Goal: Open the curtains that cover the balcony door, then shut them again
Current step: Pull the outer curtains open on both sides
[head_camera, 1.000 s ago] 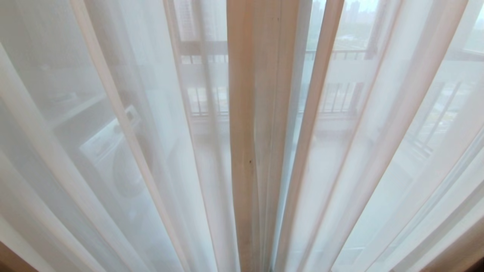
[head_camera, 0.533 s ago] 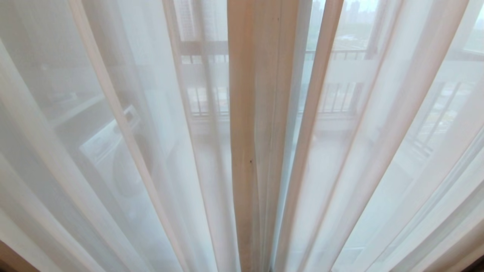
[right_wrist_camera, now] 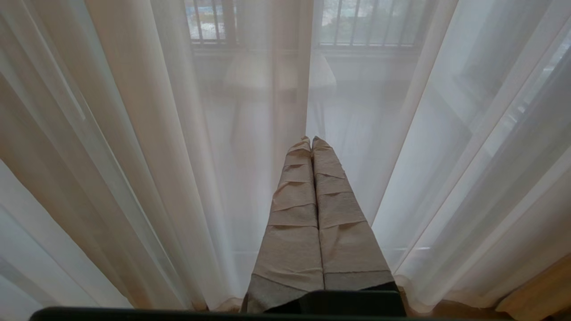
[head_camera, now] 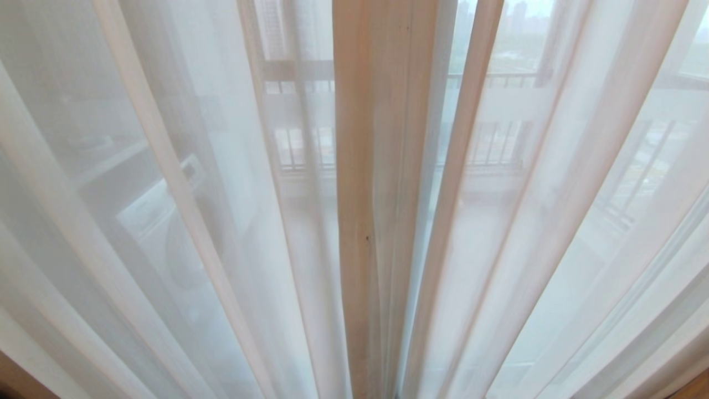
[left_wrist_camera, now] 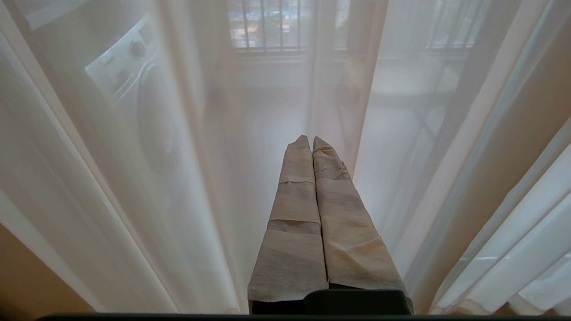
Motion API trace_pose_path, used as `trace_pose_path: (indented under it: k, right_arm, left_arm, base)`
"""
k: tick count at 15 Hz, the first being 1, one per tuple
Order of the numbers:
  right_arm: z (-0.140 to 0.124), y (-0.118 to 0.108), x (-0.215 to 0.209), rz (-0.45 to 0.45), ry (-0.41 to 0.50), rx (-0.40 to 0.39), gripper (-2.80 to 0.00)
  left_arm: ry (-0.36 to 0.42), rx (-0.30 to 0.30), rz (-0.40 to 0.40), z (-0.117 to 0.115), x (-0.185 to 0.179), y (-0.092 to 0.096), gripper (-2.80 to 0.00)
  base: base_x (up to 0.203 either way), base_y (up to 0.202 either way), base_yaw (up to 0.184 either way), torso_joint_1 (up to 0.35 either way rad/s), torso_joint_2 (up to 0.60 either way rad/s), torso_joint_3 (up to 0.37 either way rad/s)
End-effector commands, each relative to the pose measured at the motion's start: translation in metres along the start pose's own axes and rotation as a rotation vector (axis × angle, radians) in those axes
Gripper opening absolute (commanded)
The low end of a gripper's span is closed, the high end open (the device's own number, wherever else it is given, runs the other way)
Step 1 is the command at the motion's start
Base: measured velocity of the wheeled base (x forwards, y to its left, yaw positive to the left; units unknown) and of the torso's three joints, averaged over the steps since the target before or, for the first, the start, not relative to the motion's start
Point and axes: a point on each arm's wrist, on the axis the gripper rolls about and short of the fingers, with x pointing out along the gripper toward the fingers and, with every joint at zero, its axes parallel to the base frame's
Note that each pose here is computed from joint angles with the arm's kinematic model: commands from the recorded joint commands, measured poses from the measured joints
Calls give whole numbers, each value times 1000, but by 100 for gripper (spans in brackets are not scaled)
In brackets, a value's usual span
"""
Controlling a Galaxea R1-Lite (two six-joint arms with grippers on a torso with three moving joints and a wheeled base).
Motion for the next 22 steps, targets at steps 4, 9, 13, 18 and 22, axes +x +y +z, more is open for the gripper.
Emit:
trace_pose_path:
  k: [4, 9, 13, 18, 22]
  right_arm:
    - [0, 0, 0, 0, 0, -1, -280]
    - [0, 0, 0, 0, 1, -1, -280]
    - [0, 0, 0, 0, 2, -1, -280]
    - [0, 0, 0, 0, 0, -1, -280]
    - [0, 0, 0, 0, 0, -1, -280]
  left_arm:
    - [-2, 1, -3, 0, 0, 0, -280]
    - [-17, 1, -10, 3, -1, 0, -280]
    - [-25, 0, 2, 5, -1, 0, -280]
    - [-11, 0, 5, 1, 0, 0, -280]
    - [-57, -5, -43, 14, -4, -1, -280]
  base:
    - [0, 0, 0, 0, 0, 0]
    - [0, 0, 0, 0, 0, 0]
    - [0, 0, 0, 0, 0, 0]
    - [0, 0, 0, 0, 0, 0]
    - [0, 0, 0, 0, 0, 0]
